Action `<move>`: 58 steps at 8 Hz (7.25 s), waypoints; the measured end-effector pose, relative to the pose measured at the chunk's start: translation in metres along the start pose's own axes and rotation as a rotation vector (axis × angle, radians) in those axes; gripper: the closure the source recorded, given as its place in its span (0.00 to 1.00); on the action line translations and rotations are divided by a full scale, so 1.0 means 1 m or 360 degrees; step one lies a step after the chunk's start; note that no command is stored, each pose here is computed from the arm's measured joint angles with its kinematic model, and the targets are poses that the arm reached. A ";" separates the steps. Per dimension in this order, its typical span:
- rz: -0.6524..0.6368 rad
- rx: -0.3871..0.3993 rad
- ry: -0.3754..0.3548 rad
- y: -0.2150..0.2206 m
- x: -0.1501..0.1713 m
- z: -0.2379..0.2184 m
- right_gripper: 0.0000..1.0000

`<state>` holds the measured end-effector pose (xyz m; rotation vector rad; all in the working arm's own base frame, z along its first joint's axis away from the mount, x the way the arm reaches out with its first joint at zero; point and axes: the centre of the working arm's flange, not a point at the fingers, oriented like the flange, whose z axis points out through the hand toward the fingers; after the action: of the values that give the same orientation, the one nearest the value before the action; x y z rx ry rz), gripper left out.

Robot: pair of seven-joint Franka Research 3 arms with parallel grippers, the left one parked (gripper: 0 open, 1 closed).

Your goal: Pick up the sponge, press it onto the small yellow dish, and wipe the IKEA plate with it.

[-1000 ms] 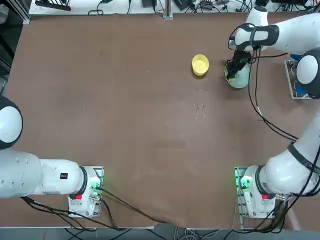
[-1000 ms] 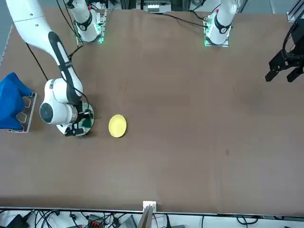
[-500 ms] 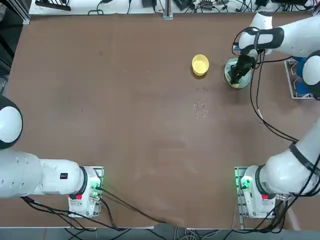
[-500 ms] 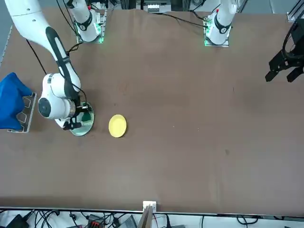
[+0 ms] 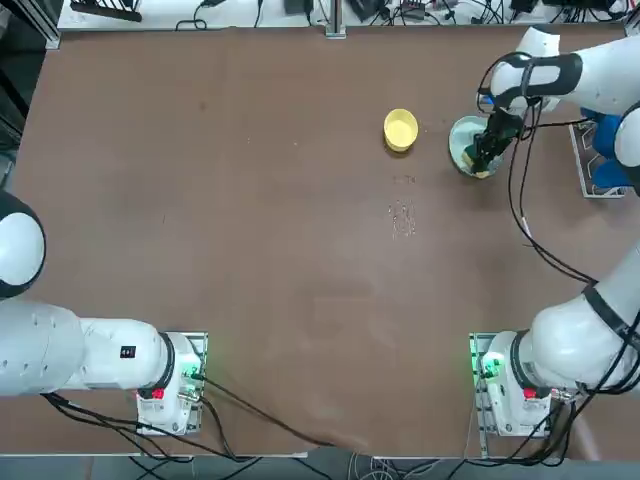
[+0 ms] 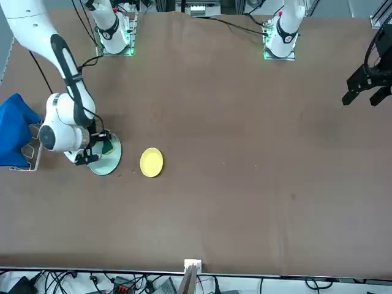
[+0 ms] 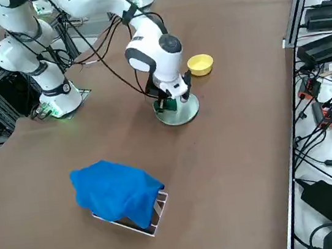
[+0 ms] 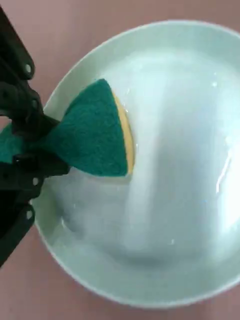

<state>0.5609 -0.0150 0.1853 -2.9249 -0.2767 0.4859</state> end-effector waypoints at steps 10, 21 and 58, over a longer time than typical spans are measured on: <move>-0.0123 -0.0045 0.0159 0.033 0.049 -0.032 0.84; 0.0022 -0.0100 0.0117 -0.066 0.048 -0.116 0.84; 0.0310 -0.0032 0.0584 -0.389 -0.134 0.080 0.00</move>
<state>0.3498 0.3449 0.2254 -2.9981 0.0519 -0.0364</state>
